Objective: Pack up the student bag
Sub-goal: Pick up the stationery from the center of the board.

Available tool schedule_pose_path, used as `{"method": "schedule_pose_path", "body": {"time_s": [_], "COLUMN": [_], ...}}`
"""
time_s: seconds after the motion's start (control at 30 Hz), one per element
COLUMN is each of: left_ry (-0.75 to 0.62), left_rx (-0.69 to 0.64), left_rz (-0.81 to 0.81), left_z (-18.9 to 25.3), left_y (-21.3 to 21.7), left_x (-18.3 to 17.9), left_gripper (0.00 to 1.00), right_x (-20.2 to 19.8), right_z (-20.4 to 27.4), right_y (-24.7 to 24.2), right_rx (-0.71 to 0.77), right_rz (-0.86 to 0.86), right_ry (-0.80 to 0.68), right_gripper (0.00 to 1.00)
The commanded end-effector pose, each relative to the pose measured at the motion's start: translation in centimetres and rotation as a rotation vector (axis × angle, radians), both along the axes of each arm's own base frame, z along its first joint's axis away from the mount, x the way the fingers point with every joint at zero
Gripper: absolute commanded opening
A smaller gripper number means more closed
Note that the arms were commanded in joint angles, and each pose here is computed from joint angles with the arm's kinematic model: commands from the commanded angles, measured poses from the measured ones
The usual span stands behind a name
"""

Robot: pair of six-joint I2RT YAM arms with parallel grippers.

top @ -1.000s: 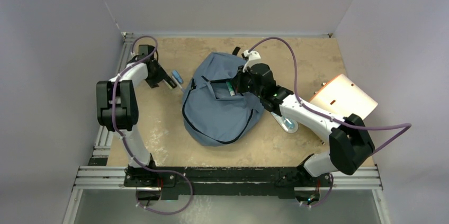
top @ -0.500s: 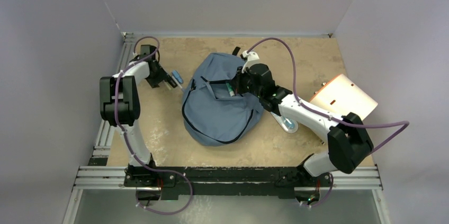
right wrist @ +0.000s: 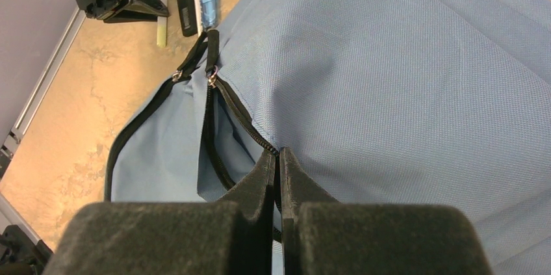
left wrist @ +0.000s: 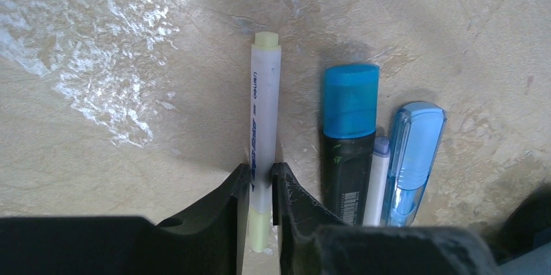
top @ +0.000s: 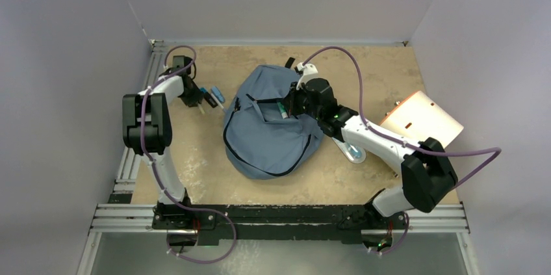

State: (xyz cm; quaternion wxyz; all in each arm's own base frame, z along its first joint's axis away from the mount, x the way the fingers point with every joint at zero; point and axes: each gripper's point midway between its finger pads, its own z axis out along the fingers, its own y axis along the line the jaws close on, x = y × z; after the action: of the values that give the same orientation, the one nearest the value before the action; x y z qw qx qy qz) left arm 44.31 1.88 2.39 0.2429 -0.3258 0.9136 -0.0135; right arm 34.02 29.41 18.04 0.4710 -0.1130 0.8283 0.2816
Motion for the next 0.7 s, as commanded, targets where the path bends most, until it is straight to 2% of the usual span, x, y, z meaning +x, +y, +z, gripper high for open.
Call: {"method": "schedule_pose_path", "body": {"time_s": [0.0, 0.13, 0.3, 0.53, 0.67], "left_ry": [0.011, -0.034, -0.151, -0.26, -0.314], "left_rx": [0.008, -0.02, -0.05, -0.164, -0.286], "left_rz": [-0.004, -0.008, -0.047, -0.178, -0.218], "left_z": [0.3, 2.2, 7.2, 12.1, 14.3], "left_y": [0.3, -0.4, -3.4, -11.5, -16.1], "left_x": [-1.2, -1.9, -3.6, -9.4, -12.7], "left_gripper": [0.15, 0.08, 0.07, 0.05, 0.04], "right_x": [0.0, 0.2, 0.7, 1.3, 1.6], "right_z": [1.7, 2.2, 2.4, 3.8, 4.8], "right_y": [0.9, 1.1, 1.6, 1.9, 2.0], "right_rx": [0.058, 0.073, 0.103, 0.154, 0.17], "right_rz": [0.023, 0.022, 0.013, -0.019, -0.029], "right_ry": [-0.02, -0.035, -0.032, -0.04, -0.059], "right_gripper": [0.0, 0.0, 0.0, 0.0, 0.0]}}
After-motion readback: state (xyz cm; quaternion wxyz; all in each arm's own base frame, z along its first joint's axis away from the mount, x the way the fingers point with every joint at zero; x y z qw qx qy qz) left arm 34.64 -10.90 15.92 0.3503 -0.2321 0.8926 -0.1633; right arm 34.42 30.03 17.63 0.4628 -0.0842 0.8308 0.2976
